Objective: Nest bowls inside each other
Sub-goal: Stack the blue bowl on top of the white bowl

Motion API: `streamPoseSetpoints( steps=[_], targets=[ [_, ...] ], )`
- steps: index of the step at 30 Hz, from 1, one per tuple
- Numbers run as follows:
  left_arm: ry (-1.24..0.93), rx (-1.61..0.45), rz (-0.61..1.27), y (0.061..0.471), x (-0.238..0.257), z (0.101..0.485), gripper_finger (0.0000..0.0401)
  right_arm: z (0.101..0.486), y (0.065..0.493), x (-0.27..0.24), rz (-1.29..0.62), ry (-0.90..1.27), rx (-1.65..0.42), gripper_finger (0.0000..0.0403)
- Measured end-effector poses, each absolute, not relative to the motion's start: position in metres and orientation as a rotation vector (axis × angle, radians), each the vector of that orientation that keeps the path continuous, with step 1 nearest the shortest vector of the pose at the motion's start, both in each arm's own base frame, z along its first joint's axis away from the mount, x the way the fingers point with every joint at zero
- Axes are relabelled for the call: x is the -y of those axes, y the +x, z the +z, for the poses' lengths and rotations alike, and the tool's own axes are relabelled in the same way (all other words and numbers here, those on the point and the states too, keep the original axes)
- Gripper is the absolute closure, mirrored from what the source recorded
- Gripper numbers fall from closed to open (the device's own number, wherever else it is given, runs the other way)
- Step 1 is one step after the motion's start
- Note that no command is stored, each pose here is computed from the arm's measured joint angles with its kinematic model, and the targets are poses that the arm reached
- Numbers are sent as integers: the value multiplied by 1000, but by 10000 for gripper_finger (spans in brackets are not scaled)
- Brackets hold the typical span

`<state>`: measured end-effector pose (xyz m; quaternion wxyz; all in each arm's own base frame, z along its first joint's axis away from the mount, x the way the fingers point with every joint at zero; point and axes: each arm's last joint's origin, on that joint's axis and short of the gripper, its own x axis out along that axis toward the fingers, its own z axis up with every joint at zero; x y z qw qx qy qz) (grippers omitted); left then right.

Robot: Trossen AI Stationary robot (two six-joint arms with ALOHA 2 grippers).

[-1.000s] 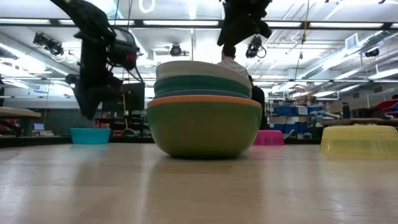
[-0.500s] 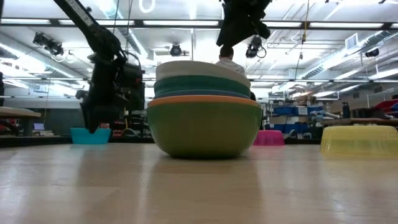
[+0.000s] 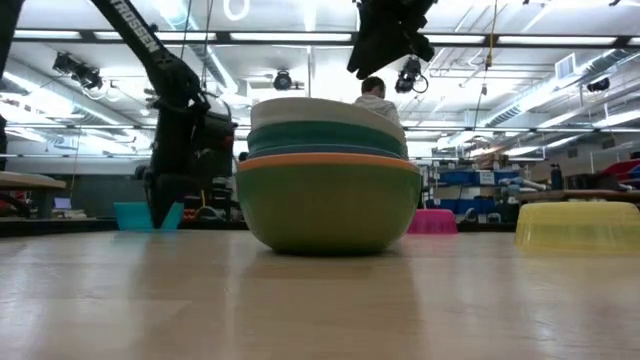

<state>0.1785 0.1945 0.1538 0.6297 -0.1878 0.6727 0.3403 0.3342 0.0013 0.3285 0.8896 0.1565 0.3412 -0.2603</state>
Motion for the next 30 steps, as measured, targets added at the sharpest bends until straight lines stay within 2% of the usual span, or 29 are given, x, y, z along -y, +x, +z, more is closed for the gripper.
streamPoseSetpoints(
  steps=[3,7,11,14,19,24,30],
  targets=[
    [-378,-1496,739,189,-186,176,395,333,330,4,-550,322,-705,314],
    [-288,-1337,669,209,-160,234,397,342,317,12,-591,313,-701,314],
    [-296,-1064,438,224,-117,301,398,355,301,19,-634,308,-684,314],
    [-305,-965,238,235,-82,327,399,364,288,23,-657,312,-662,314],
    [-321,-932,23,262,-39,326,399,374,269,29,-670,337,-670,314],
    [-332,-908,-103,295,-12,310,399,369,255,33,-701,388,-778,314],
    [-384,-810,-245,317,13,307,399,365,248,35,-733,392,-851,314]
  ],
)
